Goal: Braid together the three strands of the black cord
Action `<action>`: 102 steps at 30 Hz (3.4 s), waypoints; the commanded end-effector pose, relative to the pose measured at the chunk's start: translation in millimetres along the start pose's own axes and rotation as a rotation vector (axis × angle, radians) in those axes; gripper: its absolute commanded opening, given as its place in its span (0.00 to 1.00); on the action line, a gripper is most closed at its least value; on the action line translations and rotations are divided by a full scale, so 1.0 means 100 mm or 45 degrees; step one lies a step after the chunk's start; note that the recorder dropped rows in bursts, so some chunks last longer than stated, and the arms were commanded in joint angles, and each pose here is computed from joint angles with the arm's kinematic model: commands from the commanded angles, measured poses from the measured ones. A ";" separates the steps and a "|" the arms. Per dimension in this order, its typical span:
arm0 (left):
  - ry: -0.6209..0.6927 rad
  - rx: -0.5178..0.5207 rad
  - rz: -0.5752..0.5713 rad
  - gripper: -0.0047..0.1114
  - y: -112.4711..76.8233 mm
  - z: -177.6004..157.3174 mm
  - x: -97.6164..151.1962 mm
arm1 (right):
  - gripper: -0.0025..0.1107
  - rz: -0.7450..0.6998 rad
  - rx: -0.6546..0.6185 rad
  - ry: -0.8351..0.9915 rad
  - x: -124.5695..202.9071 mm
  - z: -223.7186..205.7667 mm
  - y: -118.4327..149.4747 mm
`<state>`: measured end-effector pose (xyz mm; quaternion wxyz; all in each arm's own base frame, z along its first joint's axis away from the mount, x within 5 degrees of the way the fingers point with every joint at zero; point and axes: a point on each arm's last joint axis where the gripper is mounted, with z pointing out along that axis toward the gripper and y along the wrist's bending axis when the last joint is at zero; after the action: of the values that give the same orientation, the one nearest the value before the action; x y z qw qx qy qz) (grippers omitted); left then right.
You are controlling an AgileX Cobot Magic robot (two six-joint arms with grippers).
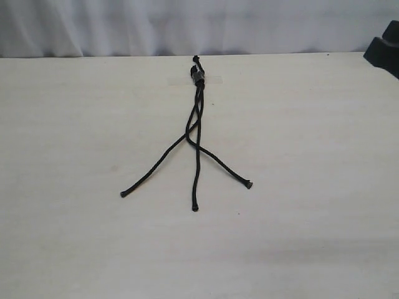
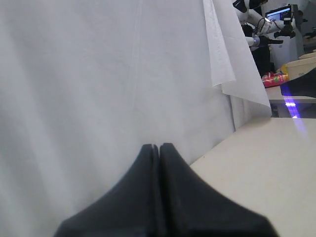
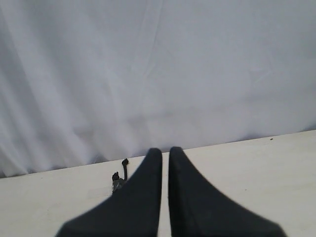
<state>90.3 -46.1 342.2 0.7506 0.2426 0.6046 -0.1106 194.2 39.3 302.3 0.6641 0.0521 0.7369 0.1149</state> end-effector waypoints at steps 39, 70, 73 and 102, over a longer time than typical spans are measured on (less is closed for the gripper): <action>0.253 -0.719 -0.152 0.04 -0.04 -0.73 1.21 | 0.06 0.005 0.001 -0.015 -0.01 -0.02 -0.01; 0.406 -0.745 -0.241 0.04 -0.06 -0.77 1.38 | 0.06 0.005 0.002 -0.017 -0.01 -0.02 -0.01; 0.406 -0.745 -0.241 0.04 -0.06 -0.77 1.38 | 0.06 0.005 0.002 -0.017 -0.01 -0.02 -0.01; 0.401 -0.745 -0.239 0.04 -0.05 -0.77 1.38 | 0.06 -0.297 -0.106 0.076 0.11 -0.16 0.02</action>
<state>55.9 5.1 197.1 0.6702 -0.0248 0.7407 0.0389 187.2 40.6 300.0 0.6616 -0.0047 0.7448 0.0864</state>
